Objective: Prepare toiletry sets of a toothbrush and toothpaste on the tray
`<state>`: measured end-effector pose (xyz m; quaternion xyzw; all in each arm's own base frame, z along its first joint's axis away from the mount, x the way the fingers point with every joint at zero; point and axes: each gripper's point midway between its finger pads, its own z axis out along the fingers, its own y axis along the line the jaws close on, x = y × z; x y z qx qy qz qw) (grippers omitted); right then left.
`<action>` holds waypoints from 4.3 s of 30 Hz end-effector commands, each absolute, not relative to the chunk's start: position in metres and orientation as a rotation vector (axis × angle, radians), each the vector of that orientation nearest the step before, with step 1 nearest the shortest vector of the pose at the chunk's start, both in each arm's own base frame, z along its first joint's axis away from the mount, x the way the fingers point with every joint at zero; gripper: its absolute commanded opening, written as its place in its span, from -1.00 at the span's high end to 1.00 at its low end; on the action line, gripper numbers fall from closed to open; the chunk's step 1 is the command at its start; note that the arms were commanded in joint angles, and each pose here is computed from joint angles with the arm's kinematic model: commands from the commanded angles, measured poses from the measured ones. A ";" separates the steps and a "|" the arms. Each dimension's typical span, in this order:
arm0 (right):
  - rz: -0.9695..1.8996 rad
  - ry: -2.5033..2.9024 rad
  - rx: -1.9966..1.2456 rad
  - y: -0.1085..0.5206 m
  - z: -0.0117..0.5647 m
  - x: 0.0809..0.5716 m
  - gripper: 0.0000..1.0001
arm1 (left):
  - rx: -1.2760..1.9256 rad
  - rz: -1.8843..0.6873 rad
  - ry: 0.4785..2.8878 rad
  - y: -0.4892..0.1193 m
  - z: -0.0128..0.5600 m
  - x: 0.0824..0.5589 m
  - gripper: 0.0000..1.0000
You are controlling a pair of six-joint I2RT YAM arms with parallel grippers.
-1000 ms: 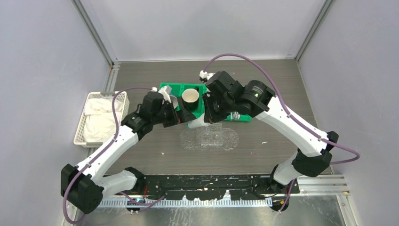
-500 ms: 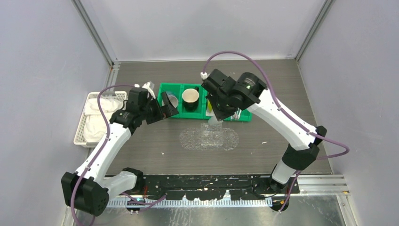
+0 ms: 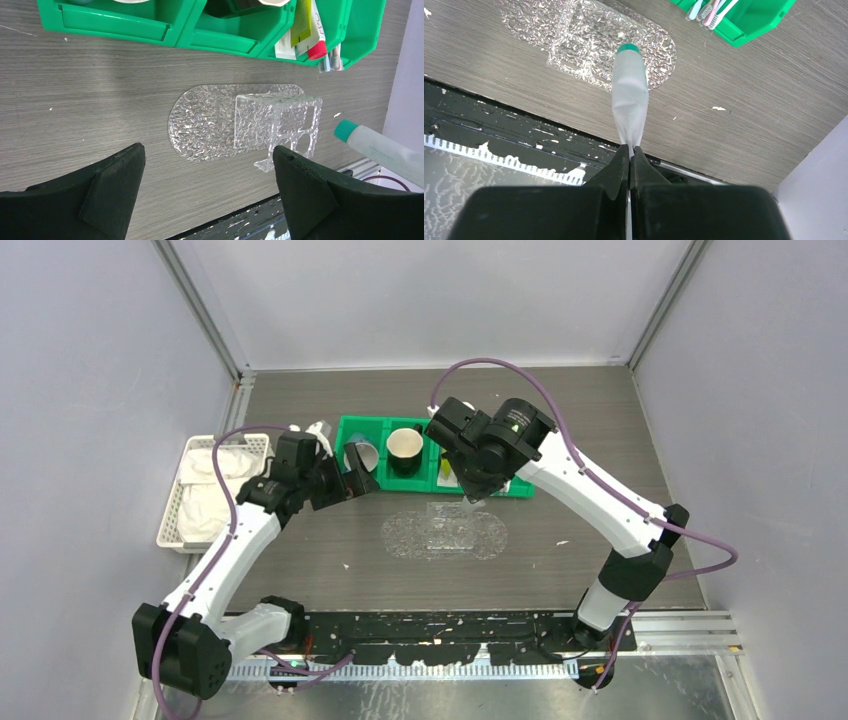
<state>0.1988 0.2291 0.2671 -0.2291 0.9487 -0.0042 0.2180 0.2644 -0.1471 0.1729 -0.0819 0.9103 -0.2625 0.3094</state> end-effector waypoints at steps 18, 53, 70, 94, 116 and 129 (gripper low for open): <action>-0.047 2.675 -0.743 0.243 0.244 0.205 0.98 | -0.172 -0.709 2.397 -0.150 0.169 0.264 -1.00; -0.005 2.647 -0.705 0.254 0.244 0.231 0.98 | -0.182 -0.712 2.409 -0.146 0.157 0.263 -1.00; -0.005 2.695 -0.721 0.259 0.216 0.233 0.98 | -0.190 -0.708 2.410 -0.141 0.154 0.262 -1.00; -0.061 2.782 -0.696 0.251 0.168 0.248 0.98 | -0.201 -0.713 2.421 -0.136 0.145 0.266 -1.00; 0.028 2.747 -0.660 0.256 0.188 0.254 -0.28 | -0.213 -0.712 2.425 -0.133 0.143 0.269 -1.00; 0.256 2.521 -0.245 0.241 0.229 0.356 0.04 | -0.222 -0.695 2.423 -0.129 0.144 0.267 -0.99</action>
